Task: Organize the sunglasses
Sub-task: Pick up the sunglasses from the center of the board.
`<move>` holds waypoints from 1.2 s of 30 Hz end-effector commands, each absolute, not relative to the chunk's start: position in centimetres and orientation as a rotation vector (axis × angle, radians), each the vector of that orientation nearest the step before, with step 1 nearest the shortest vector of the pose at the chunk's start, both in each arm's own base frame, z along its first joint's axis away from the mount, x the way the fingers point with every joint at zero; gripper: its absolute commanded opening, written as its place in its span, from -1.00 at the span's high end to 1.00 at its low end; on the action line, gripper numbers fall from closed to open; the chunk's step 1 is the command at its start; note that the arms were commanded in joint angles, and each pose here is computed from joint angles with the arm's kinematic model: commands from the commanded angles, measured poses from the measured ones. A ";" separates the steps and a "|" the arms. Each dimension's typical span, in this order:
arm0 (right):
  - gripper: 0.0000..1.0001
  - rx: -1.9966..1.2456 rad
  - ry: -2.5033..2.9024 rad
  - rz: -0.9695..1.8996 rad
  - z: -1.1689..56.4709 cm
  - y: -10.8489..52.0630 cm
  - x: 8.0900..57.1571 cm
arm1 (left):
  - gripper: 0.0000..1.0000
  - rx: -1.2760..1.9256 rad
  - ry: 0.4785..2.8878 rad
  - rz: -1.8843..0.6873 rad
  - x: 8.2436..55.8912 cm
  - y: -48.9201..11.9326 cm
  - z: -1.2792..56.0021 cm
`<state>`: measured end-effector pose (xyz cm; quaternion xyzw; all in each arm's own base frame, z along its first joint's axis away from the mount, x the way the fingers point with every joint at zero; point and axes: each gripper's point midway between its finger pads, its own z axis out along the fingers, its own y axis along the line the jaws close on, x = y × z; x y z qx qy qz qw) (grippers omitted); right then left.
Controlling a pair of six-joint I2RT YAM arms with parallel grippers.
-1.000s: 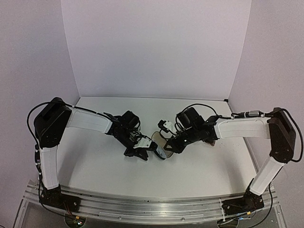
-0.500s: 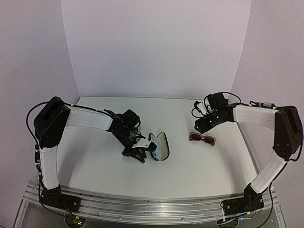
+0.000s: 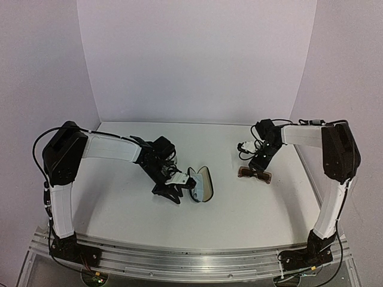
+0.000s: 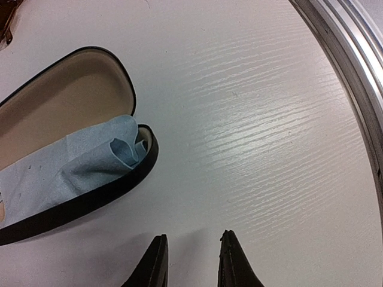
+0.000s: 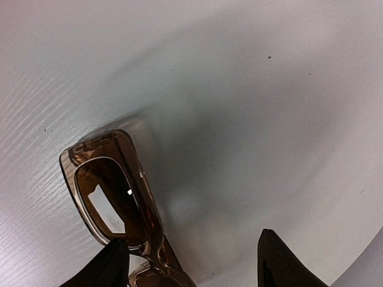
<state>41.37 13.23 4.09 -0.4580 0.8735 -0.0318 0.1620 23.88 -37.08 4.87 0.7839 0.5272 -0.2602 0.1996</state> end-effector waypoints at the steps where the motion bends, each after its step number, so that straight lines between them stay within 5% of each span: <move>1: -0.29 -1.504 2.501 -0.014 3.3 13.4 39.4 | 0.55 2.151 1.458 -0.699 25.0 -37.3 7.0; 11: -0.21 -1.595 2.584 -0.023 0.2 12.4 38.7 | 0.55 2.130 1.471 -0.700 25.7 -37.3 6.8; 16: 0.38 -1.547 2.608 -0.036 0.1 12.5 39.4 | 0.55 2.119 1.495 -0.700 26.1 -36.8 7.2; 21: 0.69 -1.422 2.638 0.018 1.1 13.2 39.7 | 0.53 2.122 1.491 -0.675 27.0 -36.1 7.7; 36: 0.86 -0.666 2.543 0.572 13.4 19.7 41.0 | 0.50 2.070 1.516 -0.673 27.8 -35.8 7.5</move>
